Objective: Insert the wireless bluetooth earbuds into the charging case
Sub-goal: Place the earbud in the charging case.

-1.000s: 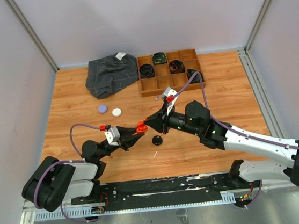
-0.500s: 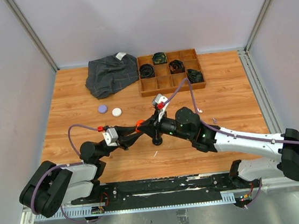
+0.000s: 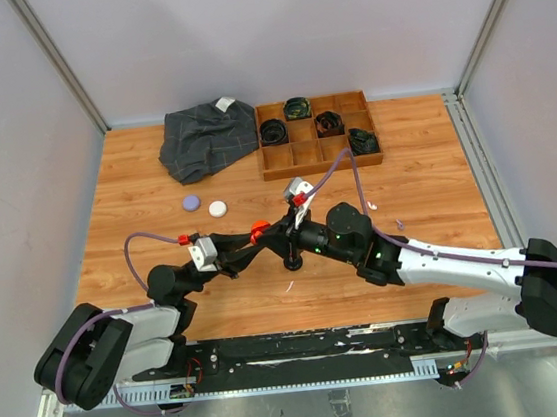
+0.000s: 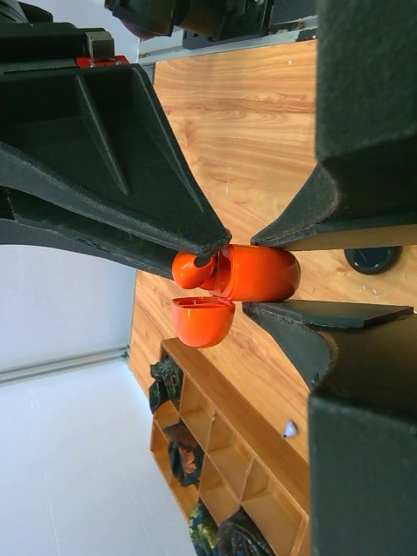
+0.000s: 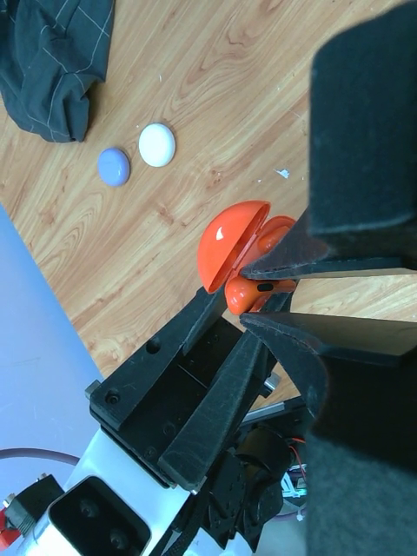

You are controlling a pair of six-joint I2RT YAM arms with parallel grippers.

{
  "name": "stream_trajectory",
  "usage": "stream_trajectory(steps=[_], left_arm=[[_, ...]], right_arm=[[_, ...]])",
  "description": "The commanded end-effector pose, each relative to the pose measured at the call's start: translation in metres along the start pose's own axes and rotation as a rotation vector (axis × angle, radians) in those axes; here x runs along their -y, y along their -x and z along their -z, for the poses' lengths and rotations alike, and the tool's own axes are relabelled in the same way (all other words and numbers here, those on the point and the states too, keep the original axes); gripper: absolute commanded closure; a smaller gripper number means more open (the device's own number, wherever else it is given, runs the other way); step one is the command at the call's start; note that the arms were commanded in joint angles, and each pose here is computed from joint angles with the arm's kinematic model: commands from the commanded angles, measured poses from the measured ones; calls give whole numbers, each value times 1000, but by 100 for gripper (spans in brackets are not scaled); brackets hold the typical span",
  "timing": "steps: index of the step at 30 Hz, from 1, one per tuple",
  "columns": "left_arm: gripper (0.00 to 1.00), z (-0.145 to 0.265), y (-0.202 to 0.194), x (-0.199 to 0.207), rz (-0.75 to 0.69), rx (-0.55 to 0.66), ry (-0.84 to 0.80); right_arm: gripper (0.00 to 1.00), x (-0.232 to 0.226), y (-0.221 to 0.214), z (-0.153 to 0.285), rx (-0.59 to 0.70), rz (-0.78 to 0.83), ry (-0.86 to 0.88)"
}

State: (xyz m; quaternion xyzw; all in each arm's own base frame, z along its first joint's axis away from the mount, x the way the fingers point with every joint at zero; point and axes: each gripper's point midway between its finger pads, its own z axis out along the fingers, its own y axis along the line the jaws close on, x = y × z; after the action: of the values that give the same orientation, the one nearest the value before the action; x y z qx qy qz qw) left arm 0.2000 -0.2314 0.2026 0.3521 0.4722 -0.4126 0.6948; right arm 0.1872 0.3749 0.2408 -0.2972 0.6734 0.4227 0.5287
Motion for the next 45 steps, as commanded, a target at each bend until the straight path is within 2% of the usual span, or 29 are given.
stream_trajectory(steps=[1, 8, 31, 45], left_arm=[[94, -2, 49, 9, -138, 186, -41], [94, -3, 49, 11, -130, 184, -47], [94, 0, 61, 11, -126, 223, -26], [94, 1, 64, 8, -104, 237, 2]], right_arm=[[91, -7, 17, 3, 81, 6, 17], [91, -11, 30, 8, 135, 0, 32], [90, -4, 6, -2, 78, -16, 11], [82, -6, 5, 1, 89, -31, 20]])
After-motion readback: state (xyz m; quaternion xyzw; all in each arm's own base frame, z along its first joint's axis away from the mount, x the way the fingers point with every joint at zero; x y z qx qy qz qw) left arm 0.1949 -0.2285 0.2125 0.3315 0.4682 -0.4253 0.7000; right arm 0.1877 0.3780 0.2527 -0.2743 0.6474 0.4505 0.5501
